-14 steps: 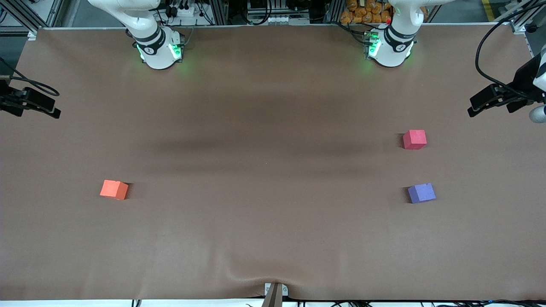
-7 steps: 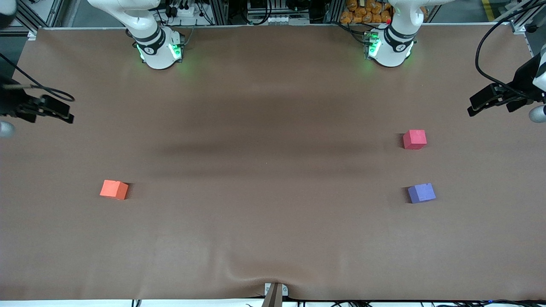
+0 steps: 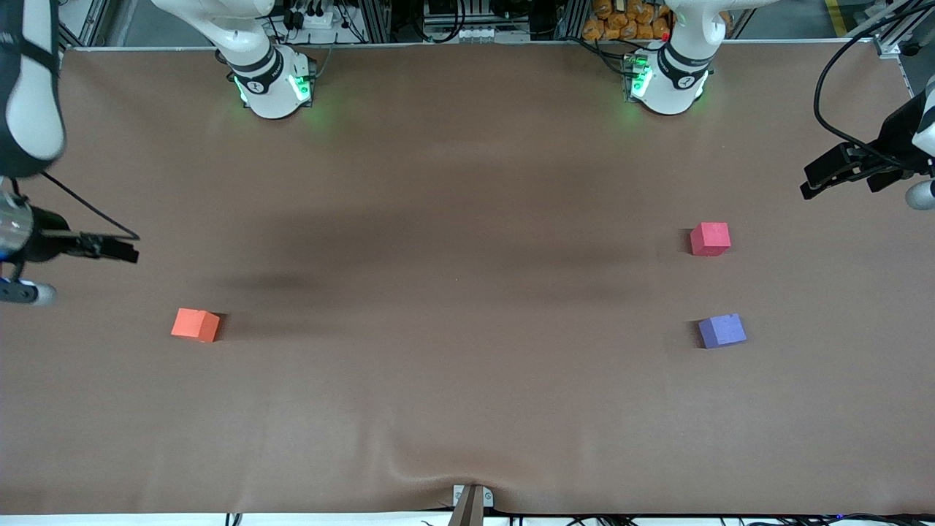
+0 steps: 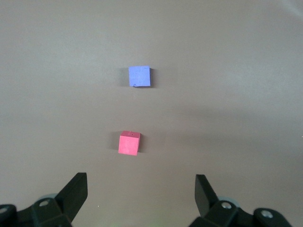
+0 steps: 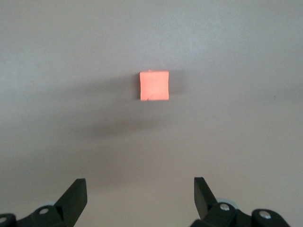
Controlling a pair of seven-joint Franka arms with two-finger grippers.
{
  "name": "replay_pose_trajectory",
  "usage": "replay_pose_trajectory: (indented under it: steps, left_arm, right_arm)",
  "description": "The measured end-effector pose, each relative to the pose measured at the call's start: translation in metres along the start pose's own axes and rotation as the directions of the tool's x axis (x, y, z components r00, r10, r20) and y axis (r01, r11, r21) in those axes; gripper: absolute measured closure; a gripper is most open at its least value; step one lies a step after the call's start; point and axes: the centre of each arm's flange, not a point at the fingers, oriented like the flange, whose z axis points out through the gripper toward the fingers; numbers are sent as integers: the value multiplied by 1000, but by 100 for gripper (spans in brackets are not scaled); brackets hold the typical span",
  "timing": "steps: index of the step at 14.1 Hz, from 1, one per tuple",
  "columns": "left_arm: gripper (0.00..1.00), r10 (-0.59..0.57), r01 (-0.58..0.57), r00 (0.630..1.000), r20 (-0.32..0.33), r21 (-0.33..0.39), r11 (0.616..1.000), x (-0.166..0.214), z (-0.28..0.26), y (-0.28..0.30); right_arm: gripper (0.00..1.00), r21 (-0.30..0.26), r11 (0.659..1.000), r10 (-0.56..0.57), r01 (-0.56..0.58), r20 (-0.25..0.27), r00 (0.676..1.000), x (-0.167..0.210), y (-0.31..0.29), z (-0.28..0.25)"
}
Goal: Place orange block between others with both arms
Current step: 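Reach the right gripper down to the orange cube and grasp it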
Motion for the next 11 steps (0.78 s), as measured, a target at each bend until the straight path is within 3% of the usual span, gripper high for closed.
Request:
replay_pose_trajectory:
  steps: [11]
  left_arm:
    - [0,0,0,1000,0,0,1000,1,1,0]
  right_arm:
    - [0,0,1000,31,-31,-57,998,78,19,191]
